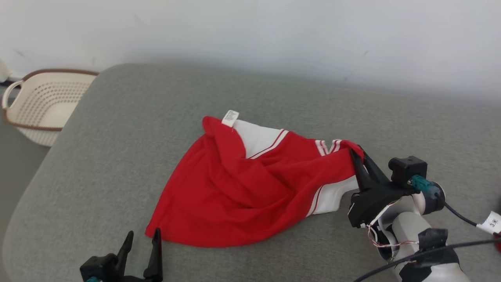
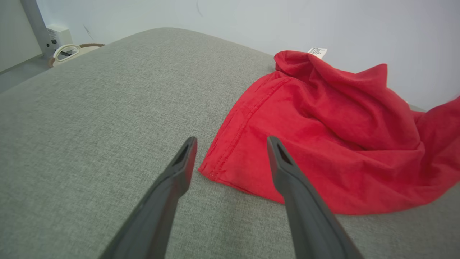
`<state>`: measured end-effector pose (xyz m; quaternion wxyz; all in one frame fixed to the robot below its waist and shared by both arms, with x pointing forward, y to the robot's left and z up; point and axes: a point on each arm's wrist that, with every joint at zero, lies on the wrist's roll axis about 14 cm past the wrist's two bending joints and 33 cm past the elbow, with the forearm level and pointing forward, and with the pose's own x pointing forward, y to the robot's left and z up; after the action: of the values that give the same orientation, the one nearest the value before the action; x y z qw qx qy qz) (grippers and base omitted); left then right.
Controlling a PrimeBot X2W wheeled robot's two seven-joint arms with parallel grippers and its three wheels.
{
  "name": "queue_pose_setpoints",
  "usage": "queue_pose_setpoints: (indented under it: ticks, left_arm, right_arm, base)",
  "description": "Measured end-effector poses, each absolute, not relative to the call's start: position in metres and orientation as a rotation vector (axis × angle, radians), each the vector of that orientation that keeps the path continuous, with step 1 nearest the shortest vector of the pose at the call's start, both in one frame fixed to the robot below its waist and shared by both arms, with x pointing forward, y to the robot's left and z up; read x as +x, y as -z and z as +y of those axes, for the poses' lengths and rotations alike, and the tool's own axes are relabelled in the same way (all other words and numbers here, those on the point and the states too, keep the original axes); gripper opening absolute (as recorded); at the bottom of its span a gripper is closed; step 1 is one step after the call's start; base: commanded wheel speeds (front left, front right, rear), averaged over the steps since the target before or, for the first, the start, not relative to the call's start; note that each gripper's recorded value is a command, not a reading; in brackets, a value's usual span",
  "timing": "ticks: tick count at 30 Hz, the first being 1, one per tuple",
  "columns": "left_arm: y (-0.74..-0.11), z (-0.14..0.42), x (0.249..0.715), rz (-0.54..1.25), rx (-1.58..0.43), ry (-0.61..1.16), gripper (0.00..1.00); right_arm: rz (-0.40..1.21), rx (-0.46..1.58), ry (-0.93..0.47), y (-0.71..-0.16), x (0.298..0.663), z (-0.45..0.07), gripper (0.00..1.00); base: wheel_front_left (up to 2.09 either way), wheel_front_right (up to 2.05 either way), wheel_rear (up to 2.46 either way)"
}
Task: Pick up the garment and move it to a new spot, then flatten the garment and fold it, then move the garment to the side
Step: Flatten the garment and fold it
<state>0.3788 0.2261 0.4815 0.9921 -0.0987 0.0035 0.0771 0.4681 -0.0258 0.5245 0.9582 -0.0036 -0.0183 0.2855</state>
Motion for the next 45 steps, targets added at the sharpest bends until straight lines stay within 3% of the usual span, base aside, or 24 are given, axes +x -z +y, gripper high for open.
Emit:
queue_pose_setpoints:
  ticks: [3,4,5,6,12,17,33,45]
  left_arm:
    - [-0.48,0.229,0.376,0.013,-0.193,-0.161,1.0]
    - [-0.479,0.231,0.375,0.017,-0.193,-0.167,1.0]
    - [-0.478,0.233,0.374,0.019,-0.191,-0.173,1.0]
    - [-0.477,0.235,0.372,0.023,-0.189,-0.18,1.0]
    - [-0.466,0.252,0.363,0.053,-0.183,-0.242,1.0]
    - [-0.467,0.253,0.364,0.051,-0.171,-0.249,1.0]
    - [-0.479,0.218,0.375,0.015,-0.173,-0.128,1.0]
    - [-0.473,0.249,0.356,0.03,-0.161,-0.225,1.0]
  right_arm:
    - [0.023,-0.039,-0.566,-0.507,0.484,-0.025,0.0]
    - [0.044,-0.045,-0.562,-0.501,0.489,-0.025,0.16]
    - [0.068,-0.053,-0.558,-0.494,0.493,-0.024,0.47]
    - [0.092,-0.062,-0.555,-0.487,0.497,-0.024,1.0]
    - [0.127,-0.039,-0.556,-0.476,0.513,-0.01,1.0]
    - [0.11,-0.016,-0.561,-0.477,0.505,-0.008,1.0]
    - [0.101,0.013,-0.395,-0.476,0.468,-0.081,1.0]
    - [0.141,-0.04,-0.475,-0.462,0.488,-0.05,1.0]
  base:
    - [0.0,0.0,0.0]
    - [0.0,0.0,0.0]
    - [0.0,0.0,0.0]
    - [0.0,0.0,0.0]
    - [0.0,0.0,0.0]
    - [0.0,0.0,0.0]
    - [0.0,0.0,0.0]
    - [0.0,0.0,0.0]
